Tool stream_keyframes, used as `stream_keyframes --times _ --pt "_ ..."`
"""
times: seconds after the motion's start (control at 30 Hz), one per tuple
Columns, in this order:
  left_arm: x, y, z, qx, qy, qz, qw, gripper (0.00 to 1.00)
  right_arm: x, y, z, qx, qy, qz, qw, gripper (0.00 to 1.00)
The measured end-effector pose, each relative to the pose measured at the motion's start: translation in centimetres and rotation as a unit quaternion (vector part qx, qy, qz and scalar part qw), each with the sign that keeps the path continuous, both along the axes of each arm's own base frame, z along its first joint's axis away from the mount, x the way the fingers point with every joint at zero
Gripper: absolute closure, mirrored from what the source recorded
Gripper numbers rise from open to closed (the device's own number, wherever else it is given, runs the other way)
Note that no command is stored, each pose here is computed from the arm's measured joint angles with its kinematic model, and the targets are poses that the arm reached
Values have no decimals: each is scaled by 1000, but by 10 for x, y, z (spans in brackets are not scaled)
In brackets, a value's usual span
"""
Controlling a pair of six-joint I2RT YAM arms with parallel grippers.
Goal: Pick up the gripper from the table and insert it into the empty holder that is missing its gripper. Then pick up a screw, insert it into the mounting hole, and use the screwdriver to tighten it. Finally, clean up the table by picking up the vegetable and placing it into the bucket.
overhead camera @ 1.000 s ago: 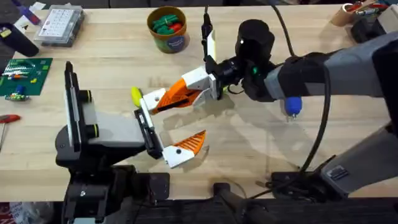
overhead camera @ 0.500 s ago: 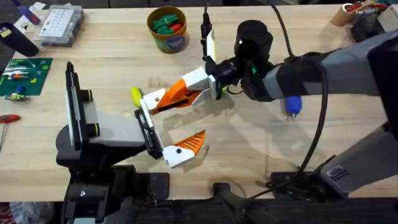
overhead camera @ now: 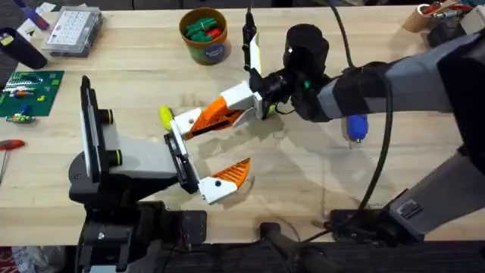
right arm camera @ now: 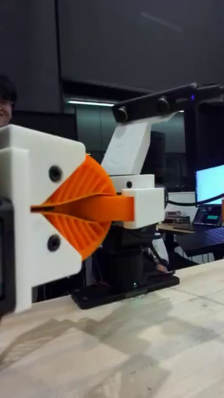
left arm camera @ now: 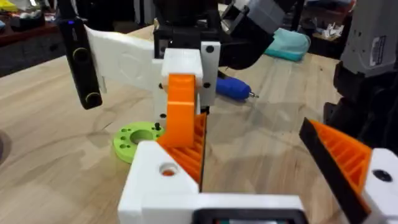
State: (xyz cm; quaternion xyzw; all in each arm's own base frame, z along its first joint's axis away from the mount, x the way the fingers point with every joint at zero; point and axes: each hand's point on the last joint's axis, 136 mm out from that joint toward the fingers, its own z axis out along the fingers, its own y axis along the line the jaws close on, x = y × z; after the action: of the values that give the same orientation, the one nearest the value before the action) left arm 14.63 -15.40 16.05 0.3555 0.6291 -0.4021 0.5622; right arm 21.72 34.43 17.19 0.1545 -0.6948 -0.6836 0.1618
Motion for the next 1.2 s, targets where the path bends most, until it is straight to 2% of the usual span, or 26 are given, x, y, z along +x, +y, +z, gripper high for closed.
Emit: stream_keyframes --times 1.03,1.07,1.2 --pt "0 0 1 1 -6 0 1000 15 0 0 3 5 -8 5 1000 995" --pt "0 0 1 1 -6 0 1000 15 0 0 3 5 -6 5 1000 958" --pt "-2 -1 0 -1 2 -7 1000 14 -1 2 8 12 -17 10 1000 357"
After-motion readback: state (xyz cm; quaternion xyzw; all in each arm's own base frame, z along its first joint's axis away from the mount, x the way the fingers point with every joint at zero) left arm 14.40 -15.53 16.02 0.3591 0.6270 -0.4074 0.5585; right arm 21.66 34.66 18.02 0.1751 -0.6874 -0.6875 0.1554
